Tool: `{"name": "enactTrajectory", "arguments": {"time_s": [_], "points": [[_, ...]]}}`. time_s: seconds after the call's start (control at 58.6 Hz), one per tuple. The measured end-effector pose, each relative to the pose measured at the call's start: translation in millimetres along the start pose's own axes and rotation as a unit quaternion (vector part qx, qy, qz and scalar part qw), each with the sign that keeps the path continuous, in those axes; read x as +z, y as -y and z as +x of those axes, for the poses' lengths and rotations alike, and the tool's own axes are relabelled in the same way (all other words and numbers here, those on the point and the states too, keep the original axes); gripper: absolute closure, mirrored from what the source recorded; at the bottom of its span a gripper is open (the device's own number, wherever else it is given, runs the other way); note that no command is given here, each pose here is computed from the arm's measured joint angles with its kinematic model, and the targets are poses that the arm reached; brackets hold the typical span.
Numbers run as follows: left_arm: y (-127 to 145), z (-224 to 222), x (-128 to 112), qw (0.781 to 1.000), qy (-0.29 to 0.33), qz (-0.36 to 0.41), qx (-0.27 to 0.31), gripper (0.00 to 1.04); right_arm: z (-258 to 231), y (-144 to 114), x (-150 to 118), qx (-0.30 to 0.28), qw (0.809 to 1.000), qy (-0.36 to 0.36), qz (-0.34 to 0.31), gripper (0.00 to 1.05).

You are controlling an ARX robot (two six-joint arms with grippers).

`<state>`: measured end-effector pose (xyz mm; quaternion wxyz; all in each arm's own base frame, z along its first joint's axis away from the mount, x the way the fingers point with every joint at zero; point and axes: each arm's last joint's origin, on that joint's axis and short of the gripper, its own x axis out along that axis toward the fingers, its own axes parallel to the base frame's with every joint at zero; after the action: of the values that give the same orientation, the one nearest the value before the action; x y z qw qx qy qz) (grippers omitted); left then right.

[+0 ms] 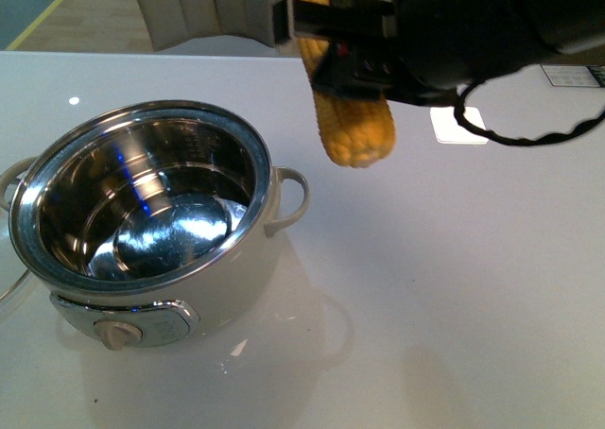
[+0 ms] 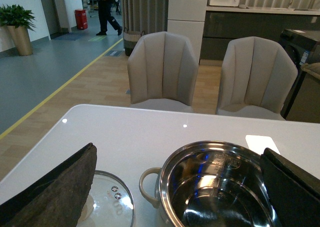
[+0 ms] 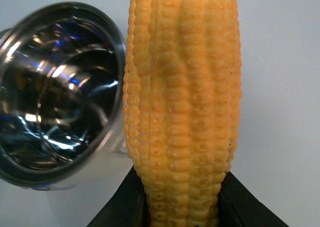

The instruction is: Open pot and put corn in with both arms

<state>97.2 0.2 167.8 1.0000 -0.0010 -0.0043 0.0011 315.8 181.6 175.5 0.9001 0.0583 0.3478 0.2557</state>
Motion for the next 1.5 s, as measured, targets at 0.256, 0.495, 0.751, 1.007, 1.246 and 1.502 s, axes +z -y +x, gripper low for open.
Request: {"name": "enactTrajectory", "arguments": {"time_s": [0.256, 0.495, 0.751, 1.007, 1.246, 1.502], "points": [[0.0, 0.0, 0.0, 1.0, 0.0, 0.0, 0.0, 0.07, 30.1, -19.7, 16.6, 0.035, 0.999, -0.004, 0.04, 0.83], [0.0, 0.0, 0.0, 1.0, 0.0, 0.0, 0.0, 0.07, 60.3, -40.4, 26.5, 0.059, 0.995, -0.015, 0.076, 0.84], [0.0, 0.0, 0.0, 1.0, 0.0, 0.0, 0.0, 0.07, 88.7, -51.5, 20.0, 0.068, 0.992, -0.038, 0.101, 0.84], [0.0, 0.0, 0.0, 1.0, 0.0, 0.0, 0.0, 0.07, 111.4, -54.9, 18.5, 0.068, 0.988, -0.052, 0.127, 0.84], [0.0, 0.0, 0.0, 1.0, 0.0, 0.0, 0.0, 0.07, 124.0, -64.4, 12.1, 0.074, 0.984, -0.077, 0.144, 0.84], [0.0, 0.0, 0.0, 1.0, 0.0, 0.0, 0.0, 0.07, 131.9, -70.8, -4.3, 0.068, 0.982, -0.108, 0.141, 0.84]]}}
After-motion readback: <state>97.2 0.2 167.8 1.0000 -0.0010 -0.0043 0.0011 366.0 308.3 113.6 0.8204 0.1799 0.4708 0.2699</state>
